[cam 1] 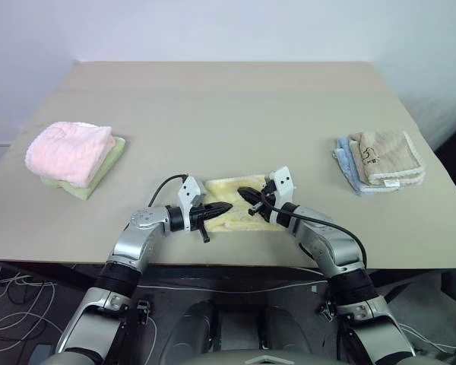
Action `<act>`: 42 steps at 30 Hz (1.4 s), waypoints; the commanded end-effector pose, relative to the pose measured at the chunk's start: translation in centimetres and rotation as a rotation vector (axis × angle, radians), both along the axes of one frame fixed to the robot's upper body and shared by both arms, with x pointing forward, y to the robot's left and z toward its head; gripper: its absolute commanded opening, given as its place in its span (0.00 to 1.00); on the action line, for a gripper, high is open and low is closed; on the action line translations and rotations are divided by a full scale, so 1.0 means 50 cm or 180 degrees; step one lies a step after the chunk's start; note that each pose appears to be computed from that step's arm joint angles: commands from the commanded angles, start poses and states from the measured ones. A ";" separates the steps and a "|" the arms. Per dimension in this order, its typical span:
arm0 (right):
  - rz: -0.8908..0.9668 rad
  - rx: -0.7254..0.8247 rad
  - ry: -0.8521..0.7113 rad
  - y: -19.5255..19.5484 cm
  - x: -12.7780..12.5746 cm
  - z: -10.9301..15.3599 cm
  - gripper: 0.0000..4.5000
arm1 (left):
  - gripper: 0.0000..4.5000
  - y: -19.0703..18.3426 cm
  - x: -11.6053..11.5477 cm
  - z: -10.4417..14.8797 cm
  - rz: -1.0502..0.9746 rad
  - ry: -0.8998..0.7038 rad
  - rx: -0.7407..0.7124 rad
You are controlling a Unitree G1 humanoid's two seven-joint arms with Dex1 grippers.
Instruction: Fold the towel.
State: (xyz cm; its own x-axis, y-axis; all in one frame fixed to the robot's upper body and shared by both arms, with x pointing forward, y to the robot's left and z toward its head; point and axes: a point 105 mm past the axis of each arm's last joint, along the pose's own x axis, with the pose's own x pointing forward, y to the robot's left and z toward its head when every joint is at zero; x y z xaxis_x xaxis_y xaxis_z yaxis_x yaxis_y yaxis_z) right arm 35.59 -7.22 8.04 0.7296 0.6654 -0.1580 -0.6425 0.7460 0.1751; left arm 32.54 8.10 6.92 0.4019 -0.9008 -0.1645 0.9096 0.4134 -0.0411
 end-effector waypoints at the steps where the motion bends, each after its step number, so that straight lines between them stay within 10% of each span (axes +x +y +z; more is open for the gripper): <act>1: -0.0192 0.0016 0.0069 -0.049 0.017 -0.001 0.04 | 0.00 0.026 -0.017 -0.025 -0.0069 0.0145 0.0154; 6: 0.0515 0.0096 -0.0023 -0.013 -0.024 0.048 0.34 | 0.13 0.030 -0.048 0.026 -0.0374 0.0134 -0.0154; 15: 0.1287 0.0080 0.0113 -0.020 -0.095 0.106 0.99 | 0.80 0.054 -0.051 0.127 -0.0354 -0.0283 -0.0257; 25: 0.0988 -0.0044 0.0844 -0.112 -0.059 0.112 0.99 | 0.80 0.135 -0.062 0.158 -0.0074 -0.0307 -0.0215; 42: 0.1034 0.0492 0.2049 -0.137 -0.064 0.061 0.99 | 0.80 0.173 -0.075 0.053 0.0186 -0.0223 -0.0002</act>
